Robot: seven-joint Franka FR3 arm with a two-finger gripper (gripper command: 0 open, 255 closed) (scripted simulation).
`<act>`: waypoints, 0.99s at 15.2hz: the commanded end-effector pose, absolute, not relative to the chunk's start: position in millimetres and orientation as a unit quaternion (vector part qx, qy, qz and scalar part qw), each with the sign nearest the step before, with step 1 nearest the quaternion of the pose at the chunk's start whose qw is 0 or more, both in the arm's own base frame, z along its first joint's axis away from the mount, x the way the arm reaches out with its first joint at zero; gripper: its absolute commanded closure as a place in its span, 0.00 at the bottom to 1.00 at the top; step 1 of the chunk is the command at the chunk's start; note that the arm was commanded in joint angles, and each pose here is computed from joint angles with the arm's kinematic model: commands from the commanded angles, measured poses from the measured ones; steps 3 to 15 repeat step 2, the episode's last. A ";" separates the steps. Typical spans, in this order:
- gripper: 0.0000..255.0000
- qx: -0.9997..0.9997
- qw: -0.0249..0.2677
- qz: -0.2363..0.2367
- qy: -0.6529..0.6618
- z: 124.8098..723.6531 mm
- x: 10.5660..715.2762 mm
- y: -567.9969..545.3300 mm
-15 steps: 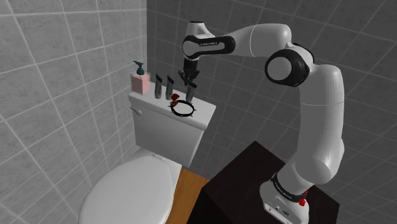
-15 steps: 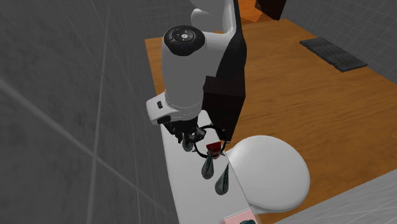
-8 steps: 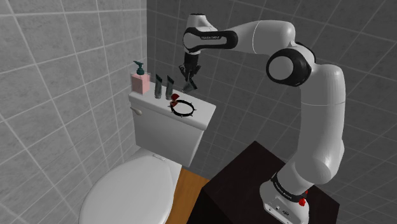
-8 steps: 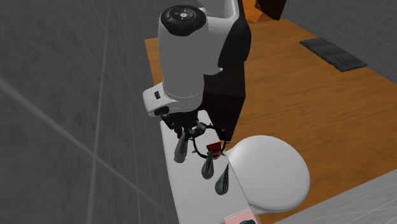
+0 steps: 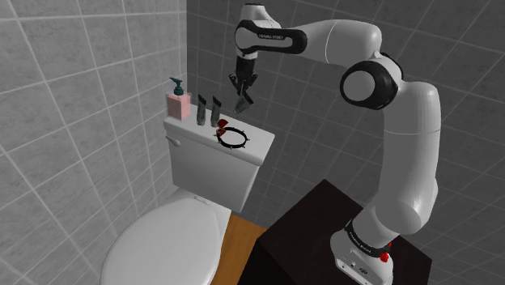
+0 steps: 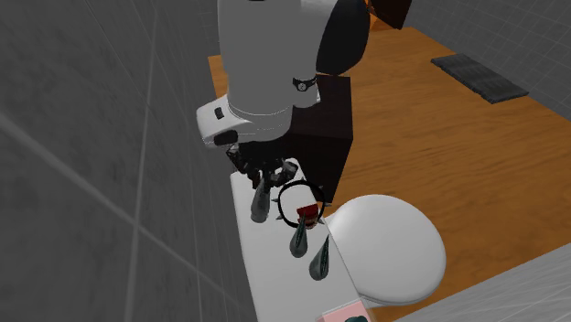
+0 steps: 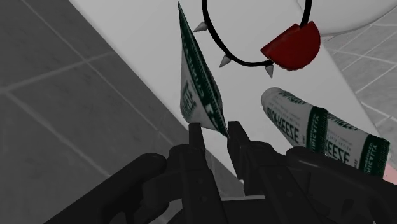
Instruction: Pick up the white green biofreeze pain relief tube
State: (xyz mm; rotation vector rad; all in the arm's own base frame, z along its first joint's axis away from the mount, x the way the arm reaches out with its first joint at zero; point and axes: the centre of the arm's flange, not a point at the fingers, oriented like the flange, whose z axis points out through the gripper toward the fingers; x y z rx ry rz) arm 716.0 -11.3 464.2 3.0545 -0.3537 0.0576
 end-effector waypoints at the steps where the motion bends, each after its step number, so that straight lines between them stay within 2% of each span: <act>1: 1.00 0.993 0.033 0.019 -0.115 469.8 717.0 -11.0; 15: 1.00 0.993 0.033 0.019 -0.115 469.8 717.0 -11.0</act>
